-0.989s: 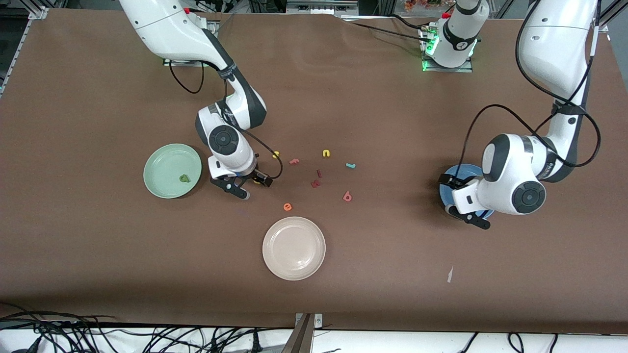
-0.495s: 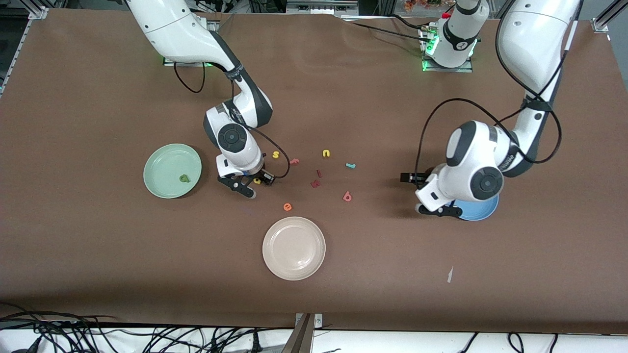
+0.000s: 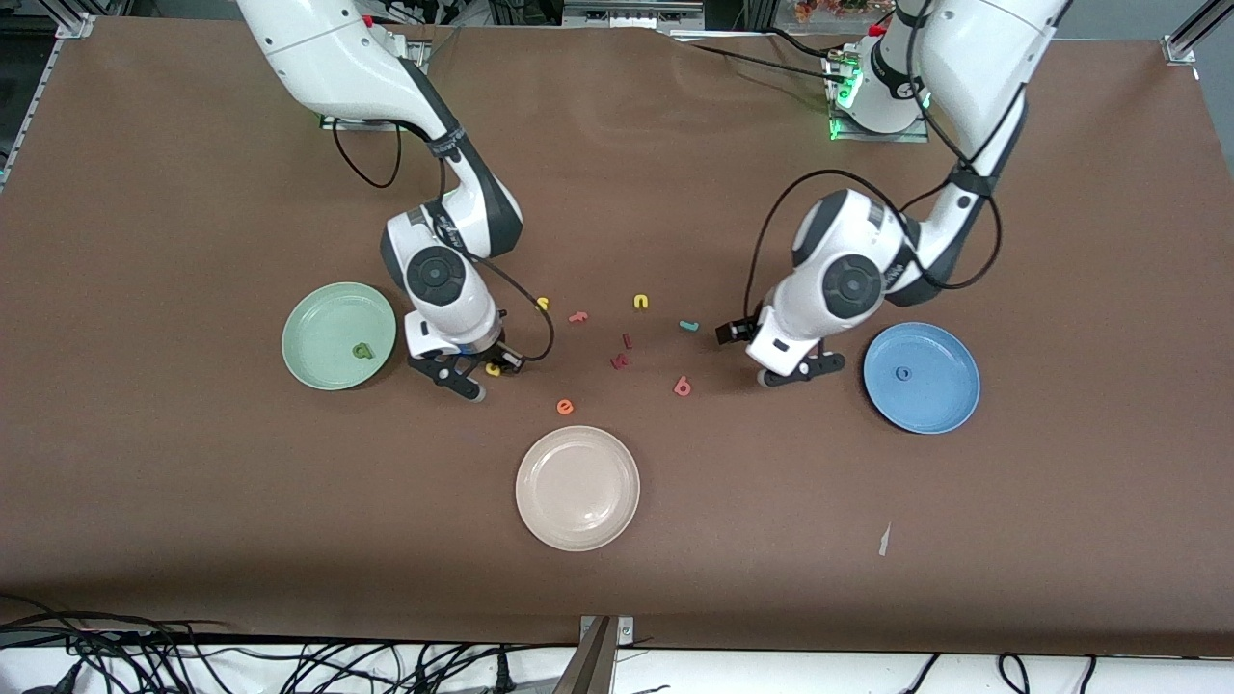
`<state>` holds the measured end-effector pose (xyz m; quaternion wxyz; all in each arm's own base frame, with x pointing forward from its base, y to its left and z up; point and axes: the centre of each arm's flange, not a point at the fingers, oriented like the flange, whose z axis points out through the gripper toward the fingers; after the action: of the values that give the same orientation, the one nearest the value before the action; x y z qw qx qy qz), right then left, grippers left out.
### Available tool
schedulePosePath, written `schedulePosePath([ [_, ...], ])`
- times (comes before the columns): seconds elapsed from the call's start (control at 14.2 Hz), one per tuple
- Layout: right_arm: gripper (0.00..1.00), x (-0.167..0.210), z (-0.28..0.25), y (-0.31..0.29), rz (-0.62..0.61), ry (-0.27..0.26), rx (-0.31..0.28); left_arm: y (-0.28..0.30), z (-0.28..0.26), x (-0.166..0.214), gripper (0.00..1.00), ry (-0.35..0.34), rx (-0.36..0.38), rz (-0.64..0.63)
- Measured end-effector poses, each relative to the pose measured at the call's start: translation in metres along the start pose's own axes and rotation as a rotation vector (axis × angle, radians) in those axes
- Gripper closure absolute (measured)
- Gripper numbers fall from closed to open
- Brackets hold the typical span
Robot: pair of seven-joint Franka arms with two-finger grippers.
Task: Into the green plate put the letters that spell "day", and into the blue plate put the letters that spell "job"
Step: 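Grasp the yellow D with the right gripper while the left gripper reaches the teal 1, then place the yellow D in the green plate while the left gripper grasps the 1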
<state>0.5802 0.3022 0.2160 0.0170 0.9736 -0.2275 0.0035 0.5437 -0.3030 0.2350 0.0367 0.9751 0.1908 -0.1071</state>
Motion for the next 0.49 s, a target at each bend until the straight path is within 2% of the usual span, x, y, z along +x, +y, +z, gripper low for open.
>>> schedulePosePath([
  [0.21,0.74,0.033,-0.027,0.045,-0.100,-0.047,-0.100,0.026,0.023,-0.027,0.00,0.022,-0.001,-0.224],
  [0.49,0.74,0.062,-0.033,0.124,-0.210,-0.081,-0.145,0.040,0.055,-0.033,0.00,0.034,-0.054,-0.465],
])
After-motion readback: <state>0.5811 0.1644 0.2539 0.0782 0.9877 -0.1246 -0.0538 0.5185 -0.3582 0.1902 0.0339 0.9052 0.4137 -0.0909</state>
